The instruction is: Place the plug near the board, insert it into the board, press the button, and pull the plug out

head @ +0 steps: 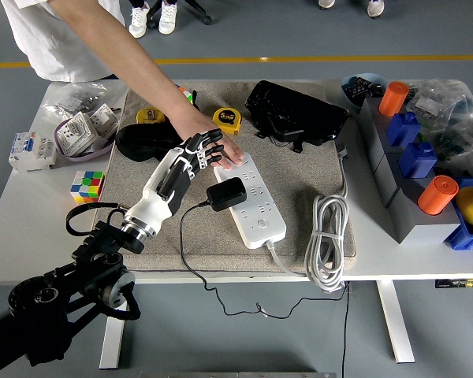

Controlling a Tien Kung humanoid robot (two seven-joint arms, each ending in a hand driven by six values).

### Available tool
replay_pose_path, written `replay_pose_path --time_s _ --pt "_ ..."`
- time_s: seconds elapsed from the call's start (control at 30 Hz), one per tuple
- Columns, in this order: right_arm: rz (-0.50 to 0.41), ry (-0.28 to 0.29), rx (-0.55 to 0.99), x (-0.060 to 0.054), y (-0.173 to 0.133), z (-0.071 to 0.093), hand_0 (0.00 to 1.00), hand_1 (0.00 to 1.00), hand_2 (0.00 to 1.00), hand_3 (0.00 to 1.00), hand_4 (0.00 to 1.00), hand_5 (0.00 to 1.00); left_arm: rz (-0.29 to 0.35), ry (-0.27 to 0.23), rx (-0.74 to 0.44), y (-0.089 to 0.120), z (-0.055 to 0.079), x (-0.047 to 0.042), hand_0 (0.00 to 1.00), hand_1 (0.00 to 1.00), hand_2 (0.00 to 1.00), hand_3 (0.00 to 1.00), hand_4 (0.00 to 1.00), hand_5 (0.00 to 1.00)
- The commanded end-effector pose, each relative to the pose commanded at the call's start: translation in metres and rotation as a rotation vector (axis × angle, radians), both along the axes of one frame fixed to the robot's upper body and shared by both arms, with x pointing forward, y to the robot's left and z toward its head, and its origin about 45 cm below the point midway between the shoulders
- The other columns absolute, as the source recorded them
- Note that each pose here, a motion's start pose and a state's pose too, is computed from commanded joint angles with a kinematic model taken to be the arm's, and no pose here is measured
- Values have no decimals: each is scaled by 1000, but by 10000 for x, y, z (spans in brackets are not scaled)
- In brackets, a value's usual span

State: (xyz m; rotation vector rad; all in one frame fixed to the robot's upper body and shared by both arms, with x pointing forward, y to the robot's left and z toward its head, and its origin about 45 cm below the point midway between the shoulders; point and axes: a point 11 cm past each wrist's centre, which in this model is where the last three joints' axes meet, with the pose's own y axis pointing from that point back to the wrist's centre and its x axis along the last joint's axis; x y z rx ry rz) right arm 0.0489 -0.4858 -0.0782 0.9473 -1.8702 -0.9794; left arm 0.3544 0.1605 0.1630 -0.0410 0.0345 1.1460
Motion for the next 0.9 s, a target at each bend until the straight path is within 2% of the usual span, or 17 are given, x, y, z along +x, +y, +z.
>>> replay_pose_path --time_s 0.1,0.13,0.33,0.37,0.53,0.57,0.73,0.77,0.9 --pt "-3 -1 1 -2 3 -2 646 668 637 555 997 541 -14 -16 27 -30 27 0 596 699 741 821 980 873" --pt "-4 -1 1 -2 4 -2 646 668 637 556 997 542 -20 -20 35 -39 34 -1 399 515 582 796 953 775" --pt "-8 -4 2 -2 3 -1 646 668 637 556 997 542 -54 -30 87 -87 55 -3 399 515 582 796 953 775" --pt "-8 -3 2 -5 3 -1 646 668 637 556 997 542 -63 -32 101 -98 59 -4 262 264 394 717 898 525" --pt "-11 -1 3 -22 8 -6 646 668 637 556 997 542 -128 -63 204 -183 104 -15 262 264 394 717 898 525" --pt "-11 -1 4 -26 9 -7 646 668 637 556 997 542 -148 -71 232 -208 119 -20 167 164 243 659 830 227" --pt "-12 -3 4 -19 11 -7 646 668 637 556 997 542 -246 -100 386 -329 175 -44 167 164 243 659 830 227" --pt "-13 -3 4 -19 11 -7 646 668 637 555 997 543 -270 -101 422 -358 181 -53 99 127 168 709 601 8" --pt "-14 -3 4 -21 8 -6 646 668 637 555 997 543 -340 -88 541 -444 167 -75 99 127 168 709 601 8"
